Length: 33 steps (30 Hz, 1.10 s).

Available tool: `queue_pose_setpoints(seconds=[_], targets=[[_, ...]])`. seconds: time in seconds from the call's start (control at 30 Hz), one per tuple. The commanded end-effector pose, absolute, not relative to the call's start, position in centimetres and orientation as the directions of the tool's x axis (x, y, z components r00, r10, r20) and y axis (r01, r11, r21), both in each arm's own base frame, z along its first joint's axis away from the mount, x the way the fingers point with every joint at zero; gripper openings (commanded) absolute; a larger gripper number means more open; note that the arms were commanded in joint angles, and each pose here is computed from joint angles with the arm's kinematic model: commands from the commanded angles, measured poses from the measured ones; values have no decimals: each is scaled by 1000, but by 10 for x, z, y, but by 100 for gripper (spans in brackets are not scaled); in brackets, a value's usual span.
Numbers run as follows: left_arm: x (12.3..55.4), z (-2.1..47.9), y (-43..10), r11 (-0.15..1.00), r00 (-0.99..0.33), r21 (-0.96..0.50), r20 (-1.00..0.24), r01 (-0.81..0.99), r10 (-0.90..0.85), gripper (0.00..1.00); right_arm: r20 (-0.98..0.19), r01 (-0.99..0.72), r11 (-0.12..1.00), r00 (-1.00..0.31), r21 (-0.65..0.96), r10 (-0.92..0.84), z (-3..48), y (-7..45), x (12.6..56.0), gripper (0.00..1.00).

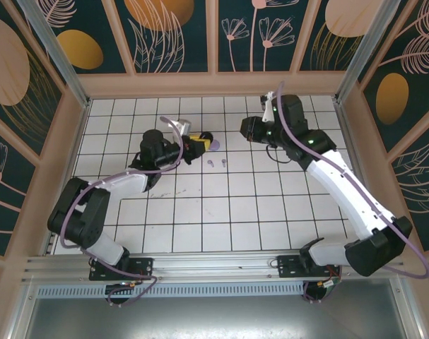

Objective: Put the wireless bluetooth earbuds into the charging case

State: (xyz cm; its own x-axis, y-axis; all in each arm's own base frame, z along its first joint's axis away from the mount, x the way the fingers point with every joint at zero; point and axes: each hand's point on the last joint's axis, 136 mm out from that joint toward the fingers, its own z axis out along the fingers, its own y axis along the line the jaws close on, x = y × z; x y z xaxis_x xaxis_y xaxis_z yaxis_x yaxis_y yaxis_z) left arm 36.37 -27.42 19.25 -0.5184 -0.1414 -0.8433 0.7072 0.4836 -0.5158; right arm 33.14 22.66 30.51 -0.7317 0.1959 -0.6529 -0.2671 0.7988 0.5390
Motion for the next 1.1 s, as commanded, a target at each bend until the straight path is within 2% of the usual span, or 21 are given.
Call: queue_pose_setpoints(seconds=[0.0, 0.13, 0.23, 0.37, 0.53, 0.6, 0.8, 0.93, 0.97, 1.07], targets=[[364, 144, -252, 517, -700, -694, -676, 500, -230, 0, -616, -188, 826, -755, 531, 225, 268, 223, 345, 26], [364, 108, -232, 596, -755, -715, -602, 365, -259, 0, -585, -141, 860, -784, 491, 206, 234, 221, 353, 40], [367, 87, -221, 636, -791, -718, -550, 284, -268, 0, -554, -108, 883, -811, 458, 188, 208, 223, 363, 47], [372, 58, -213, 668, -838, -716, -481, 205, -259, 0, -515, -77, 902, -840, 425, 171, 178, 231, 380, 51], [374, 34, -203, 700, -863, -701, -432, 139, -261, 13, -485, -46, 929, -862, 368, 149, 150, 240, 403, 57], [375, 29, -197, 714, -863, -691, -424, 114, -273, 25, -475, -44, 938, -870, 343, 133, 139, 246, 413, 60], [382, 22, -176, 766, -858, -640, -421, 52, -293, 49, -451, -46, 961, -888, 272, 85, 116, 263, 440, 70], [387, 35, -164, 792, -836, -609, -458, 47, -302, 63, -443, -63, 975, -896, 214, 39, 101, 282, 454, 76], [389, 41, -161, 797, -827, -601, -473, 50, -305, 70, -437, -61, 977, -899, 204, 35, 98, 285, 459, 77], [396, 66, -153, 805, -791, -589, -524, 70, -315, 72, -418, -64, 982, -908, 178, 17, 85, 294, 467, 78]])
